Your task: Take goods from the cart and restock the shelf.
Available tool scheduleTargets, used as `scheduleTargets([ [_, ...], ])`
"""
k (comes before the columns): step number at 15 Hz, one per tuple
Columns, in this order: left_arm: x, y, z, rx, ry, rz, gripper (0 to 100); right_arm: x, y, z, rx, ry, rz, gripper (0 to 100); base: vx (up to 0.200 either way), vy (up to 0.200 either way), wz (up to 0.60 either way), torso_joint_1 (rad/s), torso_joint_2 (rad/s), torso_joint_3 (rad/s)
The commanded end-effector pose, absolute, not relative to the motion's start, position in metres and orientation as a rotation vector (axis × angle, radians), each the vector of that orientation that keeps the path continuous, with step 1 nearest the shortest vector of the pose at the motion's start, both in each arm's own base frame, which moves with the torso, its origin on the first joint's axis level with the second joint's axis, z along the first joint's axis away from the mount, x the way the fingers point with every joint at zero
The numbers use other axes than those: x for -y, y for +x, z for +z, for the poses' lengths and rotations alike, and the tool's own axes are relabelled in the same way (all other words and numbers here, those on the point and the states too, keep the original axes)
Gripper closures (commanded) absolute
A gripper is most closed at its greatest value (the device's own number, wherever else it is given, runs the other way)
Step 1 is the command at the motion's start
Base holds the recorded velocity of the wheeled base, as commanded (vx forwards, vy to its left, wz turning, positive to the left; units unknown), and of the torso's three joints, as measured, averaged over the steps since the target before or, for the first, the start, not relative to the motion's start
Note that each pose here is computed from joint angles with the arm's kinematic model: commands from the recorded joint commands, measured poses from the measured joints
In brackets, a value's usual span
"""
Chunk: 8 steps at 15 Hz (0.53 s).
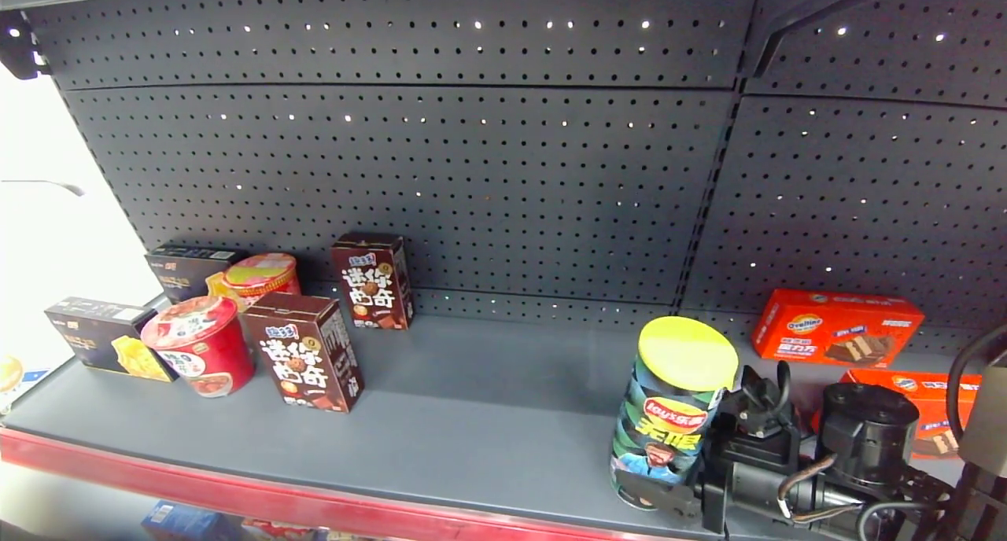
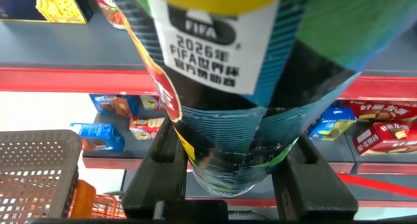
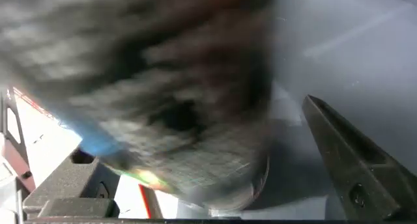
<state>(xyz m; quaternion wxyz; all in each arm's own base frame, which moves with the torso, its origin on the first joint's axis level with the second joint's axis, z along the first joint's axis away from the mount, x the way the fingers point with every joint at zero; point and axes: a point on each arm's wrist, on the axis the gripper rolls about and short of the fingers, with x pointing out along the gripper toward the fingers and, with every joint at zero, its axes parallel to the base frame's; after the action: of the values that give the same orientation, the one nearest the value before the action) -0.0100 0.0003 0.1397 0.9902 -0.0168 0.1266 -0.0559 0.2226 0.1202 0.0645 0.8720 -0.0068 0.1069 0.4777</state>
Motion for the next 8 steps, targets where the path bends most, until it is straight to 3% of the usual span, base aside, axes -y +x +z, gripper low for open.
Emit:
scheduleTargets([
  [1, 0.000, -0.010, 0.140, -0.251, -0.034, -0.112, 100, -0.114, 0.212, 0.070, -0.220, -0.014, 0.995, 0, 0.000, 0.000, 0.00, 0.000, 0.00, 0.000],
  [8, -0.001, -0.015, 0.138, -0.225, -0.034, -0.111, 100, -0.091, 0.207, 0.070, -0.222, -0.050, 0.919, 0, 0.000, 0.000, 0.00, 0.000, 0.00, 0.000],
])
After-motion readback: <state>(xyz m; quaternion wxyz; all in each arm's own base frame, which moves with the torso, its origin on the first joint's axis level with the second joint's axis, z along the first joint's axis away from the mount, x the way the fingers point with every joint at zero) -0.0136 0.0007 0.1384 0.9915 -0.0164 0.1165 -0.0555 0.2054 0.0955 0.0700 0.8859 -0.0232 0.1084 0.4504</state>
